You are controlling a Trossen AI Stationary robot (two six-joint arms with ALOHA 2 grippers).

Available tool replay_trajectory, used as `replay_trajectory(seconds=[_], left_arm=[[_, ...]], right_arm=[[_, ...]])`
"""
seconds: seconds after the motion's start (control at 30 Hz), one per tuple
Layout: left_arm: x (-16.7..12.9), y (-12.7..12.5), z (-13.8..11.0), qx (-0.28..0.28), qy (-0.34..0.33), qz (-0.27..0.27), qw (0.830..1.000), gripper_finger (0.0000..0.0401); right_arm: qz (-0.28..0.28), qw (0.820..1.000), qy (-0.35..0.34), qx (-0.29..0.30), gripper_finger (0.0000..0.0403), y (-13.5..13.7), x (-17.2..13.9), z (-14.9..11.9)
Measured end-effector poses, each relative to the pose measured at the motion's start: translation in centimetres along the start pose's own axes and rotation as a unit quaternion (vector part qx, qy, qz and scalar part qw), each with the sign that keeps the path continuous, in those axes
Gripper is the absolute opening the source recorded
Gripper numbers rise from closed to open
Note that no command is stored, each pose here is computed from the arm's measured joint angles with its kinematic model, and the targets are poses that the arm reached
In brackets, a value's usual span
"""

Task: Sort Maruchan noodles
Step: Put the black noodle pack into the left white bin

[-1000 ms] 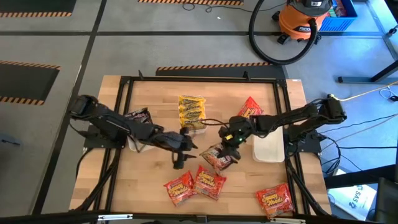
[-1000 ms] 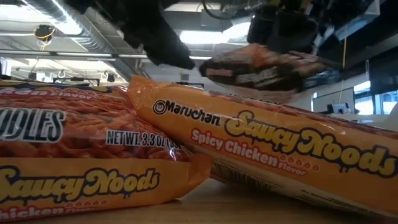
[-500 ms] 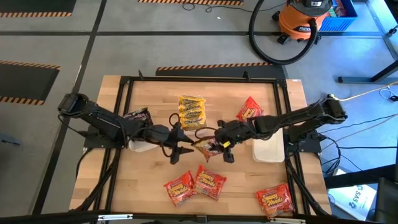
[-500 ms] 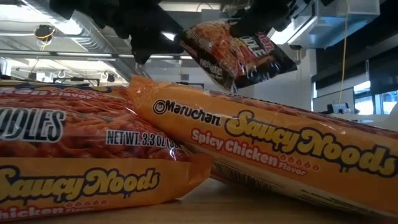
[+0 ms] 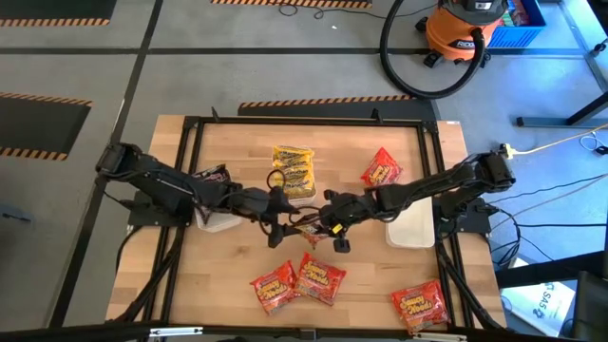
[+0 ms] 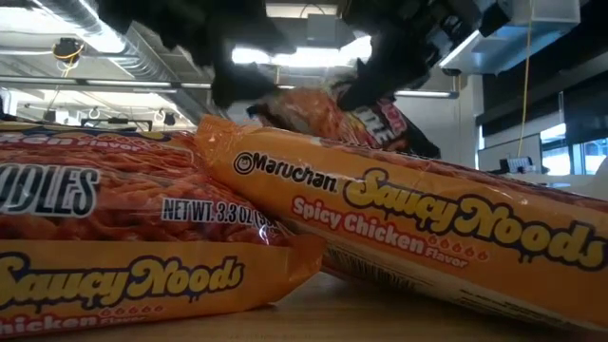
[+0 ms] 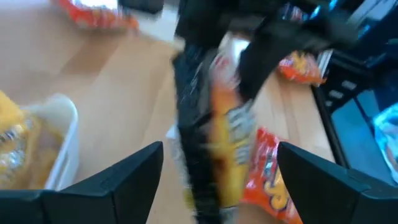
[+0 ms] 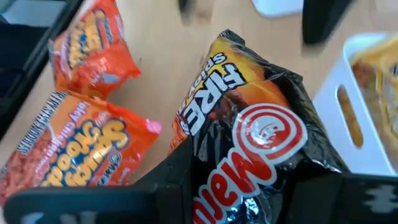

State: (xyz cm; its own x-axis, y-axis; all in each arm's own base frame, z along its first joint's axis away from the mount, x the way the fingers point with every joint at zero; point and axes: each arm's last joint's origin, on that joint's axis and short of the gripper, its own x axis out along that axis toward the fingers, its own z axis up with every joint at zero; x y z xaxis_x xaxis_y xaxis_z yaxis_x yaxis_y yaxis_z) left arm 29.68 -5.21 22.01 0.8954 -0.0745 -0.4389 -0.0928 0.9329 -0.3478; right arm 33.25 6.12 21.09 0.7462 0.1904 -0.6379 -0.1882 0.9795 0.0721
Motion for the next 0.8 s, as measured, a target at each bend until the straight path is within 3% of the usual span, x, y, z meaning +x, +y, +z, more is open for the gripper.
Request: replay_trajectory(seconds=[0.2,0.5,0.63,0.8], left_arm=[[2.4,0.1,-0.3,-0.003,0.036,-0.022,0.999,0.0314],[4.1,0.3,-0.6,-0.002,0.050,-0.008,0.999,0.0310],[4.1,0.7,-0.4,-0.008,0.049,-0.003,0.999,0.0280],[4.1,0.7,-0.3,-0.007,0.048,-0.004,0.999,0.0214]], right_arm=[[0.003,1.000,-0.021,-0.013,0.0104,0.0,0.0,0.4],[0.005,1.000,-0.018,-0.014,0.0104,0.0,0.0,0.3],[0.005,1.000,-0.021,-0.014,0.0104,0.0,0.0,0.4],[0.012,1.000,-0.024,-0.014,0.0104,0.0,0.0,0.5]])
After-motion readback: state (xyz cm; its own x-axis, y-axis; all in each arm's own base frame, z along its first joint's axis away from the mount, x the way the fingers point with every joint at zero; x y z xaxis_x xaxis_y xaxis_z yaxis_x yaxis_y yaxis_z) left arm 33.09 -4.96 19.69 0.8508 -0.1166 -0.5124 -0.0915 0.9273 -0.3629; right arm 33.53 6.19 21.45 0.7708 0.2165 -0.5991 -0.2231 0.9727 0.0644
